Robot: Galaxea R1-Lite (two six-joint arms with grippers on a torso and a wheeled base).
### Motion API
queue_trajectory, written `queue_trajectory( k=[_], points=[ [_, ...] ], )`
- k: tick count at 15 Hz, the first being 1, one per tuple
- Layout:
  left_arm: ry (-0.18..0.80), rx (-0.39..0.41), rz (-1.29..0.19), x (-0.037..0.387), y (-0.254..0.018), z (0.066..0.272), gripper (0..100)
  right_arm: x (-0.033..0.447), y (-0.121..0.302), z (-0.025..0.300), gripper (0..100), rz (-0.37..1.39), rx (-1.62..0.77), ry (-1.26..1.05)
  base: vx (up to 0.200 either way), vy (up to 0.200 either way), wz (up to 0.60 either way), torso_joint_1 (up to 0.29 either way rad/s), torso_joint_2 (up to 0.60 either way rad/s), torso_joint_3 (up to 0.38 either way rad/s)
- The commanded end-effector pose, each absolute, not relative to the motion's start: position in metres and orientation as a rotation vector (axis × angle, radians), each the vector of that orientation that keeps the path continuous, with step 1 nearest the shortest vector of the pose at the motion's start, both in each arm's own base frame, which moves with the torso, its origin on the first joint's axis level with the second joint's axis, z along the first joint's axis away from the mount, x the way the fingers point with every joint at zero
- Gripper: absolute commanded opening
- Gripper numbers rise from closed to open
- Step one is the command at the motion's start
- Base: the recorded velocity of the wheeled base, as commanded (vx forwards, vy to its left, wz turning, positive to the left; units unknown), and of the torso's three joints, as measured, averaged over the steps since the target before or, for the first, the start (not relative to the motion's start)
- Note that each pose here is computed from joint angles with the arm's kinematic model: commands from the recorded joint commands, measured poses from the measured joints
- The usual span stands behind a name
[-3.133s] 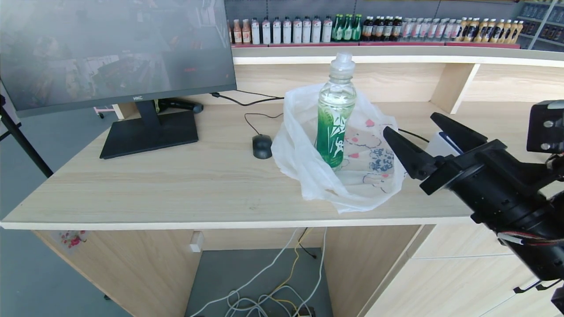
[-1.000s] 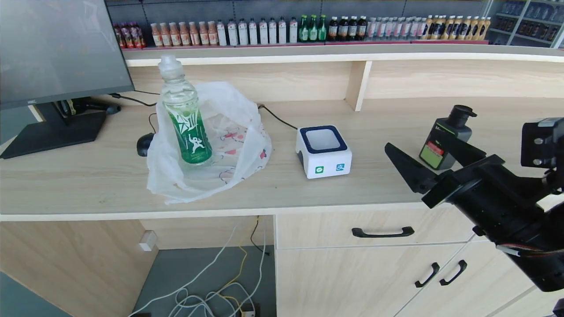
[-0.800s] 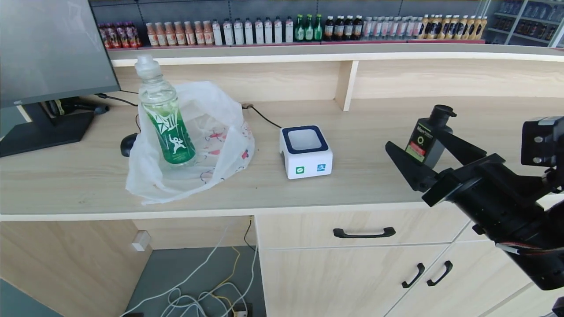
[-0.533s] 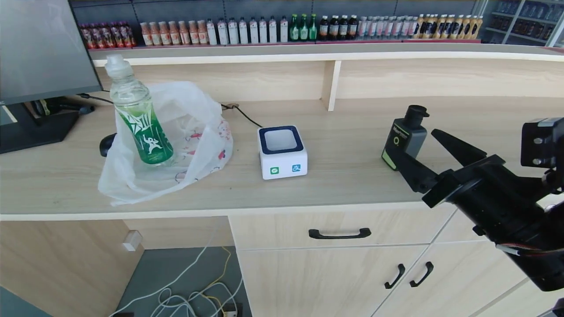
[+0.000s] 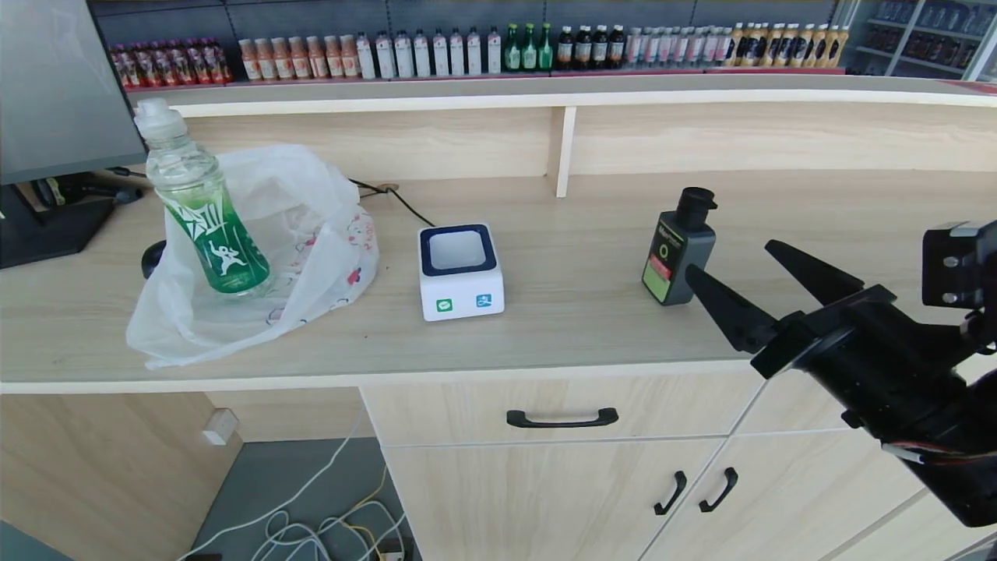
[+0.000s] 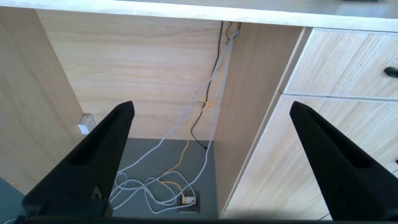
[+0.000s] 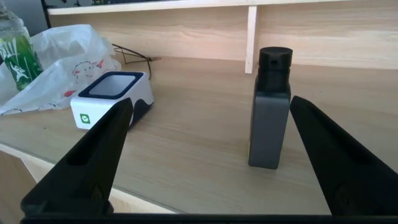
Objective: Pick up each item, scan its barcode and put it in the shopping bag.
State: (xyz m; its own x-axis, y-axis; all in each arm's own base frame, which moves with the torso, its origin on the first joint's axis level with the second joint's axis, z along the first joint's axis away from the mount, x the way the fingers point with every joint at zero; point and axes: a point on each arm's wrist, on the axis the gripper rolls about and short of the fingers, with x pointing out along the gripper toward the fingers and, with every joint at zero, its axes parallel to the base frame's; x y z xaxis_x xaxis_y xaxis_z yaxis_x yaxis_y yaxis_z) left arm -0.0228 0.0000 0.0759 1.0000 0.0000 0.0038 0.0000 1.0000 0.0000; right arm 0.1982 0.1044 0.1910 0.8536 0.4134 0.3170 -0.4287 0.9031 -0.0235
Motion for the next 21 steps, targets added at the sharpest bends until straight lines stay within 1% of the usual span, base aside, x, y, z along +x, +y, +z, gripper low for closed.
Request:
queue_trajectory(
  k=[1, 5, 10, 13, 16, 20, 21],
  points=[
    [-0.003, 0.0, 0.0, -0.023, 0.0, 0.076, 100, 0.198, 0.102, 0.19, 100, 0.432, 0.046, -0.319, 0.0, 0.0, 0.0, 0.0, 0.0, 0.0],
    [-0.005, 0.0, 0.0, -0.023, 0.0, 0.076, 100, 0.209, 0.1, 0.186, 100, 0.41, 0.032, -0.277, 0.0, 0.0, 0.0, 0.0, 0.0, 0.0],
    [-0.005, 0.0, 0.0, -0.023, 0.0, 0.076, 100, 0.242, 0.115, 0.2, 100, 0.349, 0.027, -0.187, 0.0, 0.0, 0.0, 0.0, 0.0, 0.0],
    [-0.005, 0.0, 0.0, -0.023, 0.0, 0.076, 100, 0.258, 0.12, 0.199, 100, 0.316, 0.033, -0.185, 0.0, 0.0, 0.0, 0.0, 0.0, 0.0],
    [-0.005, 0.0, 0.0, -0.023, 0.0, 0.076, 100, 0.261, 0.121, 0.197, 100, 0.317, 0.038, -0.18, 0.0, 0.0, 0.0, 0.0, 0.0, 0.0],
    [-0.003, 0.0, 0.0, -0.023, 0.0, 0.076, 100, 0.28, 0.127, 0.191, 100, 0.307, 0.058, -0.169, 0.0, 0.0, 0.0, 0.0, 0.0, 0.0],
    [-0.005, 0.0, 0.0, -0.023, 0.0, 0.076, 100, 0.289, 0.12, 0.192, 100, 0.276, 0.06, -0.175, 0.0, 0.0, 0.0, 0.0, 0.0, 0.0]
  ],
)
